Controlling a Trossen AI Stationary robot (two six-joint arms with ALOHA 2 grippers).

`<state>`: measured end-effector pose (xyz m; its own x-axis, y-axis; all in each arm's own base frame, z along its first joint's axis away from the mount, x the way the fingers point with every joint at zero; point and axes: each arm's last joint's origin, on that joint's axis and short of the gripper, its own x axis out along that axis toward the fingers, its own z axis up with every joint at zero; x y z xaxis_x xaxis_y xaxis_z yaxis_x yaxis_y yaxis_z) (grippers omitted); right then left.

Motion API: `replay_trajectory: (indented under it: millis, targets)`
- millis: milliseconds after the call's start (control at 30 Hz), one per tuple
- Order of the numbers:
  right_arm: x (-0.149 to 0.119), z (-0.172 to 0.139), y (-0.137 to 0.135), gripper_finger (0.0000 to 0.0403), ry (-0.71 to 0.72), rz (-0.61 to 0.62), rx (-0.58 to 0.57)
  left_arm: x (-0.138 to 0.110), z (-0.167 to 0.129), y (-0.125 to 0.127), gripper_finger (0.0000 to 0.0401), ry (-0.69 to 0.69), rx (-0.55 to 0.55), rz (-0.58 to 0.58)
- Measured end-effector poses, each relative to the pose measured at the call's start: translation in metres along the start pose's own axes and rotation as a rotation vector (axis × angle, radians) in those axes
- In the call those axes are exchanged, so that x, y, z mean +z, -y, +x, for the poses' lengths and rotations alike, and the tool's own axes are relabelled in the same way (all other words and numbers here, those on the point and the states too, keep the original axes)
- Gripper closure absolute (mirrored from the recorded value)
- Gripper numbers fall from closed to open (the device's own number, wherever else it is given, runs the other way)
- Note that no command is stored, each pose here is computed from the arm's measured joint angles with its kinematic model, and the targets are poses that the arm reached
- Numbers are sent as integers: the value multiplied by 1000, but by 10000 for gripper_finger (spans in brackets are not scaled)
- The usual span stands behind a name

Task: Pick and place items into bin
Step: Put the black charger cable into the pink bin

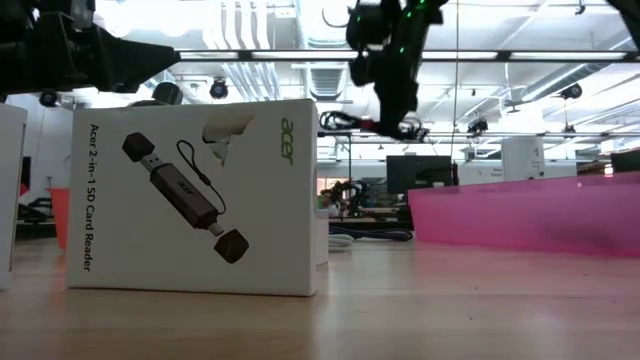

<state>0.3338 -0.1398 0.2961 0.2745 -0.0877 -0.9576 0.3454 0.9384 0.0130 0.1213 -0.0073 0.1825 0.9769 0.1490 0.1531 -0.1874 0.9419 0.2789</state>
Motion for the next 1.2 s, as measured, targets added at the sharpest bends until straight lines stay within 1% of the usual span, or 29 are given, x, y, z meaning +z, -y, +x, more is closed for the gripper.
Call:
replay_trajectory:
  millis: [167,200,333,467,600,833,967,1033,1133,1200]
  targets:
    - [-13,-16,-14,364,-25,67,7,0,0,0,288,0,0,0]
    - [-16,-19,-17,364,-38,94,-1,0,0,0,288,0,0,0]
    - [-30,-23,-27,364,-126,168,-94,0,0,0,288,0,0,0]
    - [-39,-24,-37,364,-170,206,-106,0,0,0,288,0,0,0]
    - [-48,-20,-47,364,-202,219,-111,0,0,0,288,0,0,0]
    - [-70,-10,-58,362,-367,244,-158,0,0,0,288,0,0,0]
    - [-86,-4,-61,360,-418,270,-181,0,0,0,288,0,0,0]
    - [-96,-1,-62,362,-439,303,-199,0,0,0,288,0,0,0]
    - [-113,3,-61,363,-463,397,-237,0,0,0,288,0,0,0]
    - [-124,3,-60,363,-476,429,-255,0,0,0,288,2,1,0]
